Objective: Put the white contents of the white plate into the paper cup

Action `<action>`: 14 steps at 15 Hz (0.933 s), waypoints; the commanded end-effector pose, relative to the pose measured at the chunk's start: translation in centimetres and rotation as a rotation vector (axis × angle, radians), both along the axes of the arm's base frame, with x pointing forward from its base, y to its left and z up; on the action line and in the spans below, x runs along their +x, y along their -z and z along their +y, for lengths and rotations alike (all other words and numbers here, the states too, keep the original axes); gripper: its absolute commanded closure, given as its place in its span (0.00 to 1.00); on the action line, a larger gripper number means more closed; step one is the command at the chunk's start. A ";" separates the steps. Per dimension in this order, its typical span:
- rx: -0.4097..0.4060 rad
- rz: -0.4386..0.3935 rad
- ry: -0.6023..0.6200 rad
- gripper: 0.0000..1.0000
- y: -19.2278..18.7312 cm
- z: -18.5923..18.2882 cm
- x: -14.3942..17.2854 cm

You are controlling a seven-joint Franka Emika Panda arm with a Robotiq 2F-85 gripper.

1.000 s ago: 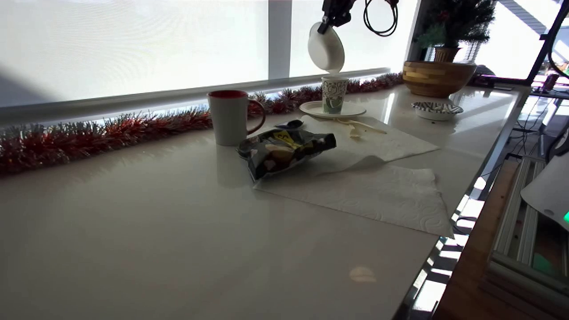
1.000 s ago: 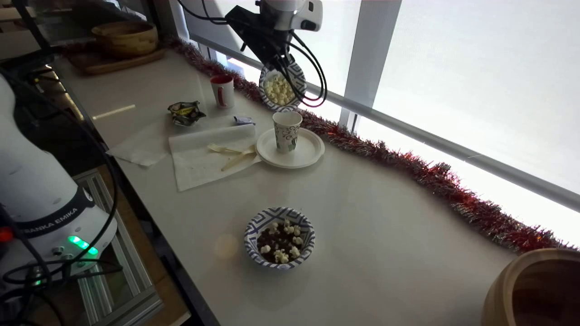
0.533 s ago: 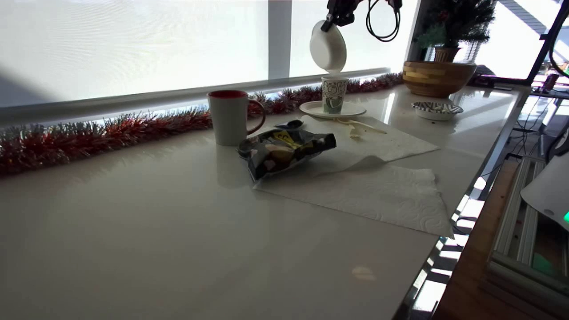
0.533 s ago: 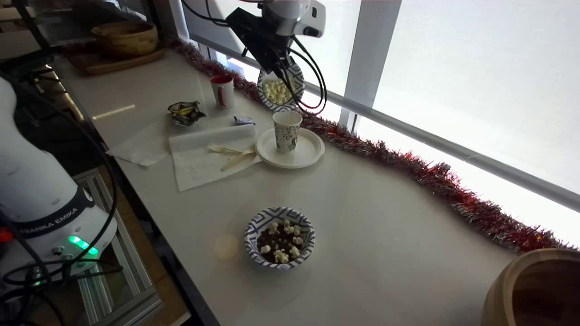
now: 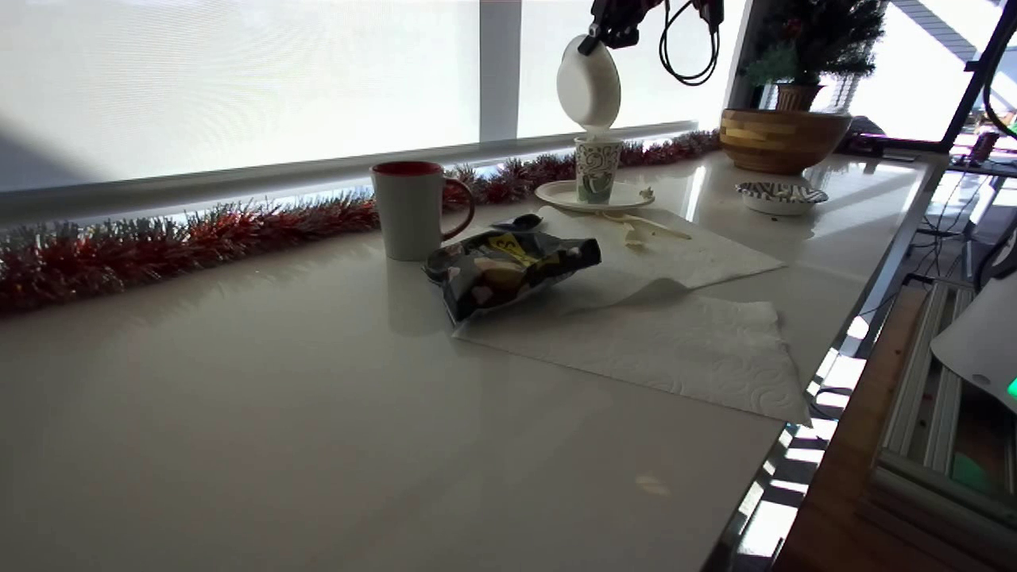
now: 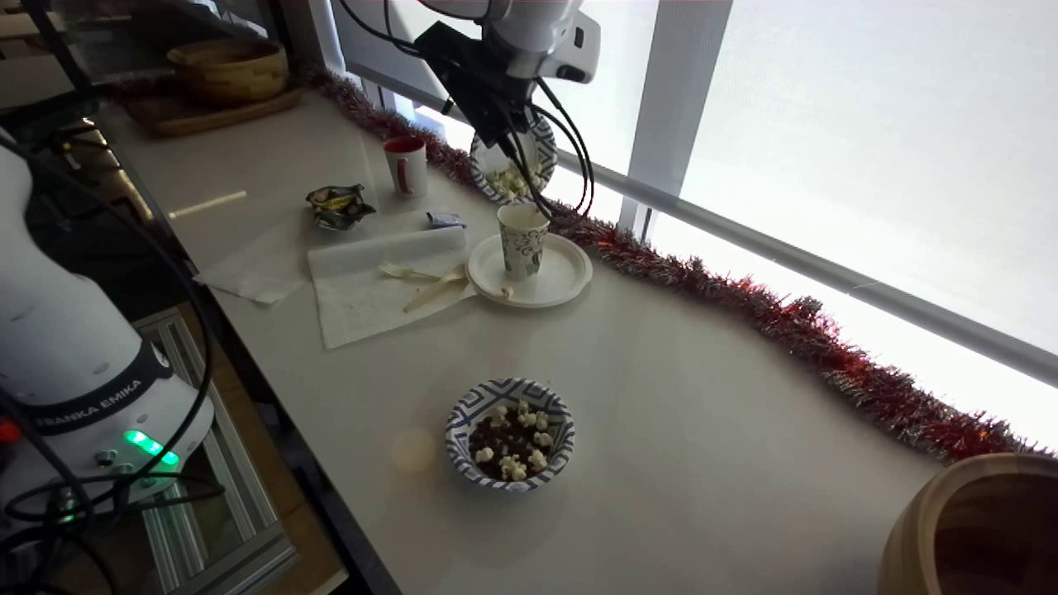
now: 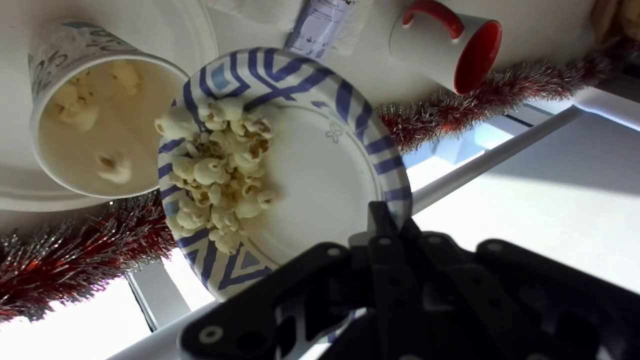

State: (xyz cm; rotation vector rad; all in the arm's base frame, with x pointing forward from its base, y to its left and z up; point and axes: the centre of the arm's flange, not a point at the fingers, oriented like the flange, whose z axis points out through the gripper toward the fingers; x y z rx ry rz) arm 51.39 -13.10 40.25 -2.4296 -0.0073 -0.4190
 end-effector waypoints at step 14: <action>0.213 -0.055 -0.009 0.99 0.5 -4.4 -2.3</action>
